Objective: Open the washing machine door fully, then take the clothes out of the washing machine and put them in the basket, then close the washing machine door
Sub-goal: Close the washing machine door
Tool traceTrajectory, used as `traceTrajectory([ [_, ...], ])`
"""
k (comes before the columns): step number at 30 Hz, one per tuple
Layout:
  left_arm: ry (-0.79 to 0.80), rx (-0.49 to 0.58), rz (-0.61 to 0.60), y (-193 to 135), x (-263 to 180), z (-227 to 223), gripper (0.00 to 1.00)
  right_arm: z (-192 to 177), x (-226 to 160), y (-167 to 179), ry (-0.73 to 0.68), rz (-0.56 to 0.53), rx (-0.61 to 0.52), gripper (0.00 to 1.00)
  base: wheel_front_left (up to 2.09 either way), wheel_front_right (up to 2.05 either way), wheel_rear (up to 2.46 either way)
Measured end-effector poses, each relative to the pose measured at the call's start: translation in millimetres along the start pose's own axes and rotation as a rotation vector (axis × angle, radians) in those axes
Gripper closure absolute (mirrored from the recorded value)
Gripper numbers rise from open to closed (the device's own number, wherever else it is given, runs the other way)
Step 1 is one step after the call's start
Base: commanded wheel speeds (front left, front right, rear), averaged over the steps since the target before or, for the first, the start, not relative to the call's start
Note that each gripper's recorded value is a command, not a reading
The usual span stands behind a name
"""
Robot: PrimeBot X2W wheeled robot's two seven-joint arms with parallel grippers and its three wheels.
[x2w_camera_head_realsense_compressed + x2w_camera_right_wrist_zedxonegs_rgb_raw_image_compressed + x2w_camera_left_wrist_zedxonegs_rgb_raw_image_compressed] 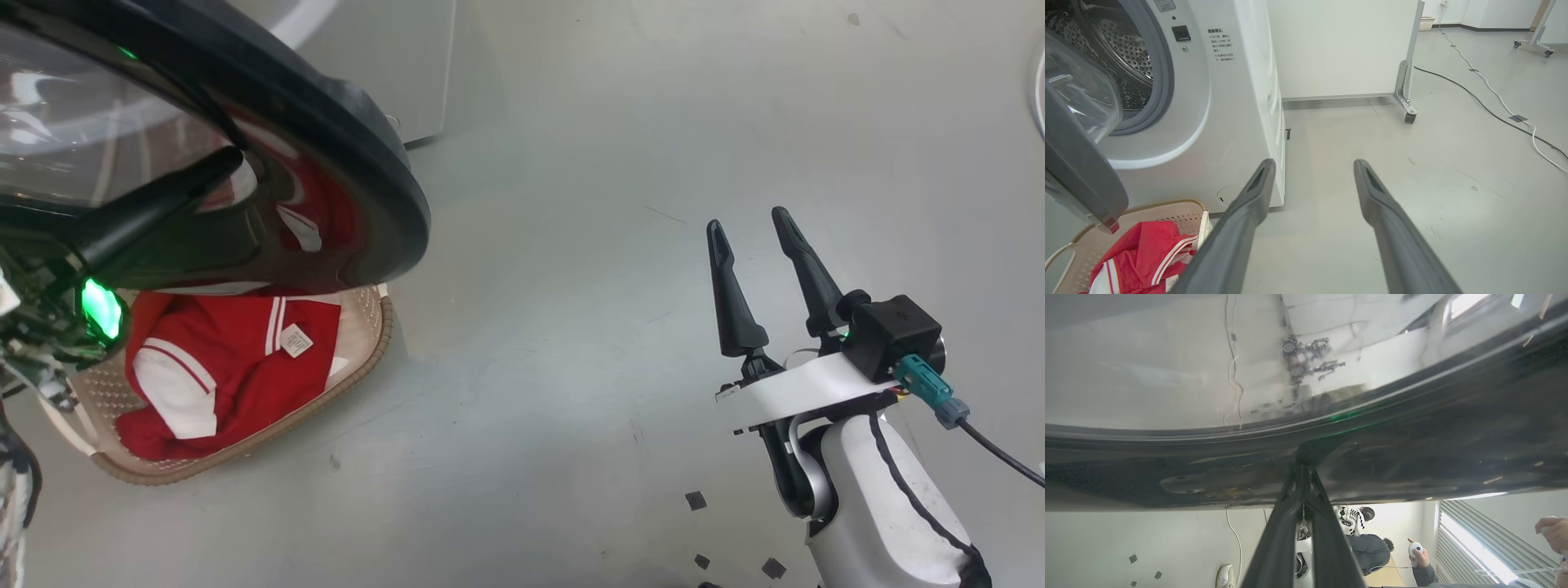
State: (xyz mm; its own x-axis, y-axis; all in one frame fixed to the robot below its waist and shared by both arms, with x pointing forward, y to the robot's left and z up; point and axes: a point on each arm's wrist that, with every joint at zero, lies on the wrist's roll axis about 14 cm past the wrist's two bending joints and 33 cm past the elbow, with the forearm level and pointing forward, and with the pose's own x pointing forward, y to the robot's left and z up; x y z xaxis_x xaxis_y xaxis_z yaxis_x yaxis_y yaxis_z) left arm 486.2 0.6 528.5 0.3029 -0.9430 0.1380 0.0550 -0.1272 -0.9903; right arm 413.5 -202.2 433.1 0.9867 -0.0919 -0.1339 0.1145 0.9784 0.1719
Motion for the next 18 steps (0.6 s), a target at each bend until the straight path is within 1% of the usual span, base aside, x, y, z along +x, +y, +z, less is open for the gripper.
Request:
traceTrajectory([
  [4,-0.027,-0.005,0.024,8.2,10.3,12.6,1.00,1.0,-1.2,-2.3,0.000,-0.008,-0.002,0.00,0.00,0.00,0.00],
  [9,-0.038,-0.009,0.019,7.4,26.0,23.1,1.00,1.4,-1.6,-5.1,-0.001,-0.021,-0.007,0.00,0.00,0.00,0.00],
  [18,-0.171,-0.038,0.003,4.9,38.6,59.6,1.00,4.4,-0.5,-0.4,-0.006,-0.012,-0.009,0.00,0.00,0.00,0.00],
])
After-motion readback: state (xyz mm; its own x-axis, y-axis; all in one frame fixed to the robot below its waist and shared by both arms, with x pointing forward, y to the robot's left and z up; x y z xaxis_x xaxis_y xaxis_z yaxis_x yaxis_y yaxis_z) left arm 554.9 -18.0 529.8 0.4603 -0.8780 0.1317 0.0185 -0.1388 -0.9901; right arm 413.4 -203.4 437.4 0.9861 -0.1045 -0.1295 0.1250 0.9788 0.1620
